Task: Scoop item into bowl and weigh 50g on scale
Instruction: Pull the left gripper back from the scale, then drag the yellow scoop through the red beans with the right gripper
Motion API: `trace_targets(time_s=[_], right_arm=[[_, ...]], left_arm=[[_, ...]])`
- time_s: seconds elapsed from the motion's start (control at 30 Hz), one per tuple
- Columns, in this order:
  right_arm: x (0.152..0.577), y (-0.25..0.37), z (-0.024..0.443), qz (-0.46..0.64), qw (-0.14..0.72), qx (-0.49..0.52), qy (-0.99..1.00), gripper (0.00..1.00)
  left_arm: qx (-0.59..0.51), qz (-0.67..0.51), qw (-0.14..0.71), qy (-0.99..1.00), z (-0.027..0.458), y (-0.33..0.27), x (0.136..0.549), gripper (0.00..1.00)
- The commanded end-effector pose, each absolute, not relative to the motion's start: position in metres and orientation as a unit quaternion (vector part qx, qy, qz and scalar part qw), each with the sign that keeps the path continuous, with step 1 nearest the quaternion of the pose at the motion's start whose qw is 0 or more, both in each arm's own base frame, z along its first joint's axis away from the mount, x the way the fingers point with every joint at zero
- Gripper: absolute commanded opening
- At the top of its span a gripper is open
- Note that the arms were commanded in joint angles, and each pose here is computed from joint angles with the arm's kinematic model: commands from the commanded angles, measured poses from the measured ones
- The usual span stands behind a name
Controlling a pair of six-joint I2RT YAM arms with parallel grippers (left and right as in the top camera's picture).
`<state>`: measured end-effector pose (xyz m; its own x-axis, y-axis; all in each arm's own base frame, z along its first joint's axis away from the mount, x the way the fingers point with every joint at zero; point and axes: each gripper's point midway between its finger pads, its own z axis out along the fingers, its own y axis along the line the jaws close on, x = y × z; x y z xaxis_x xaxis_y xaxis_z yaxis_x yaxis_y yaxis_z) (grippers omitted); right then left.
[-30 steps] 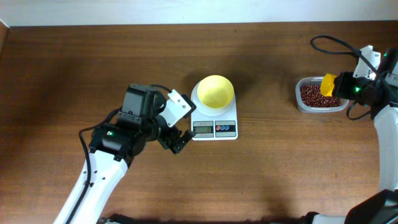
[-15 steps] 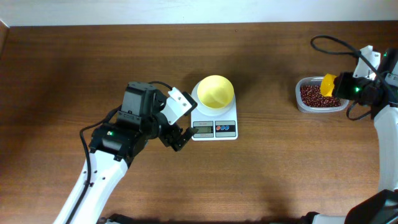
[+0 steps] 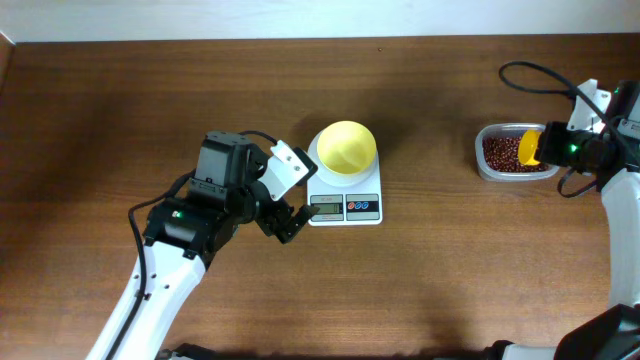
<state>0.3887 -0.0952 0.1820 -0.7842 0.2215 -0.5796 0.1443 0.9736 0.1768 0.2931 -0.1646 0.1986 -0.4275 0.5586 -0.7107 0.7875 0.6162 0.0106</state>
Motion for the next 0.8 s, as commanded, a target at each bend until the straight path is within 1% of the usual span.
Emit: trace_targets(time_s=[0.0,0.1,0.2,0.3,0.4,0.5,0.63,0.77], right_arm=[[0.394,-0.096,0.187,0.064,0.322,0.09,0.94,0.04],[0.393,-0.098,0.187,0.052,0.321,0.07,0.943,0.04],[0.393,-0.119,0.184,-0.005,0.317,0.086,0.944,0.04],[0.399,-0.121,0.168,-0.009,0.303,0.067,0.951,0.04],[0.404,-0.122,0.136,-0.001,0.269,0.064,0.961,0.04],[0.413,-0.126,0.111,0.004,0.254,0.066,0.965,0.04],[0.418,-0.122,0.099,0.02,0.25,0.064,0.966,0.04],[0.418,-0.099,0.087,0.09,0.241,0.053,0.965,0.04]], left_arm=[[0.412,-0.169,0.352,0.823,0.2,-0.165,0.291,0.99],[0.412,-0.169,0.352,0.823,0.2,-0.165,0.291,0.99],[0.412,-0.169,0.352,0.823,0.2,-0.165,0.291,0.99],[0.412,-0.169,0.352,0.823,0.2,-0.165,0.291,0.99],[0.412,-0.169,0.352,0.823,0.2,-0.165,0.291,0.99],[0.412,-0.169,0.352,0.823,0.2,-0.165,0.291,0.99],[0.412,-0.169,0.352,0.823,0.2,-0.165,0.291,0.99],[0.412,-0.169,0.352,0.823,0.2,-0.165,0.291,0.99]])
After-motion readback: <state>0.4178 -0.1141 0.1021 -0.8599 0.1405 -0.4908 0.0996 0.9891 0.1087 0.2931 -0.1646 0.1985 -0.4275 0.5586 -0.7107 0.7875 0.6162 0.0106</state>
